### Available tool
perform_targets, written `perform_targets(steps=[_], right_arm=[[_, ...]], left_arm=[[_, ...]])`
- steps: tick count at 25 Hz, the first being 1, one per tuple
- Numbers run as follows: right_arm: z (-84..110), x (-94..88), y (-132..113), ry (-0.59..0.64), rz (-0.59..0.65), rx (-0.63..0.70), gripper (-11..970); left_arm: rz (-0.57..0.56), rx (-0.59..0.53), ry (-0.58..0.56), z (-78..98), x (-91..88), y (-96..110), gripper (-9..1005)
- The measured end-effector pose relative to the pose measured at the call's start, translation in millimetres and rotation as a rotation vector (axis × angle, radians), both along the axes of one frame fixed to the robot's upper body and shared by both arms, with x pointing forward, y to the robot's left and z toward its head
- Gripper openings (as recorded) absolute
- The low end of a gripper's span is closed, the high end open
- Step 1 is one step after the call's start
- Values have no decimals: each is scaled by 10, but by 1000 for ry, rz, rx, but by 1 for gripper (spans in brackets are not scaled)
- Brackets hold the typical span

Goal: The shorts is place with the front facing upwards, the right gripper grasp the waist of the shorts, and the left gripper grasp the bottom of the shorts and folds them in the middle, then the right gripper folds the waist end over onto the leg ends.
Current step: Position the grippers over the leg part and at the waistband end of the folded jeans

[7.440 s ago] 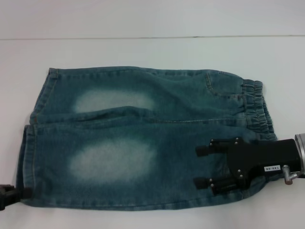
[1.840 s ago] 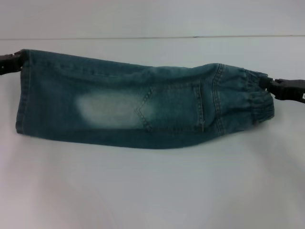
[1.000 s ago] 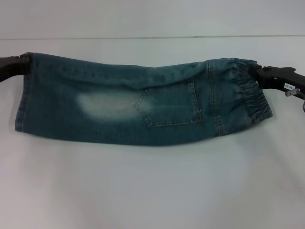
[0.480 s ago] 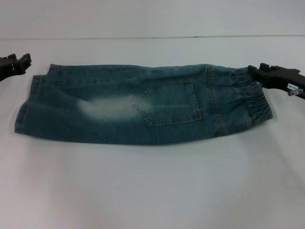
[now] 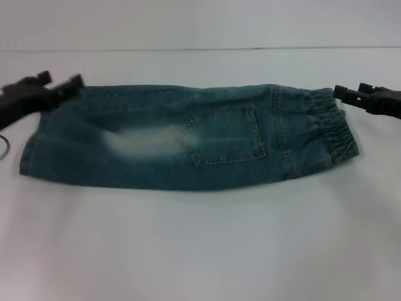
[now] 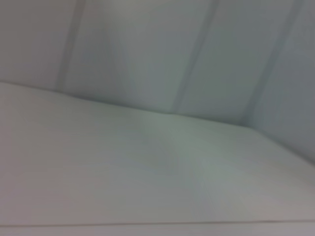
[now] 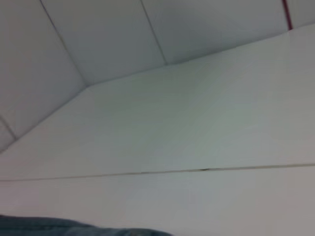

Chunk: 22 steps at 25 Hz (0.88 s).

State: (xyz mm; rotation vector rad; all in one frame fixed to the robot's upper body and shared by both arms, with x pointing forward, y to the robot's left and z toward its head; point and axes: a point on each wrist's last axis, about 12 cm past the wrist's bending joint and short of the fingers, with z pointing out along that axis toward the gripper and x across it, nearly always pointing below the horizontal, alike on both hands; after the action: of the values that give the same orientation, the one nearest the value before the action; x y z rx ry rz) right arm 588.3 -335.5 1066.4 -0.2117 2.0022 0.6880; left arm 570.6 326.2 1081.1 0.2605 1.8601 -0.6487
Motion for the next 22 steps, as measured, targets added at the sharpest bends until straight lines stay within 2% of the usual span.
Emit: perform_targets(steps=[5,9,14,18,22], right_arm=[[307,3,-101,94,149,-1,839],[627,103,-83,199,230,-50,834],[898,233,39,317,277,-151,828],[921,353,163,417,270,-308,825],[849,441,286,460,263,-412,826]], left_arm=[[-269,-64,-15,63,-222,-185,816],[-439,-70,13,71,-332,-337,893],[-473,-59,36,23,-363,-410,924],[-482,-68,43,6,-374,-436,923],[-484,-69,43,14,-360,-447,922]])
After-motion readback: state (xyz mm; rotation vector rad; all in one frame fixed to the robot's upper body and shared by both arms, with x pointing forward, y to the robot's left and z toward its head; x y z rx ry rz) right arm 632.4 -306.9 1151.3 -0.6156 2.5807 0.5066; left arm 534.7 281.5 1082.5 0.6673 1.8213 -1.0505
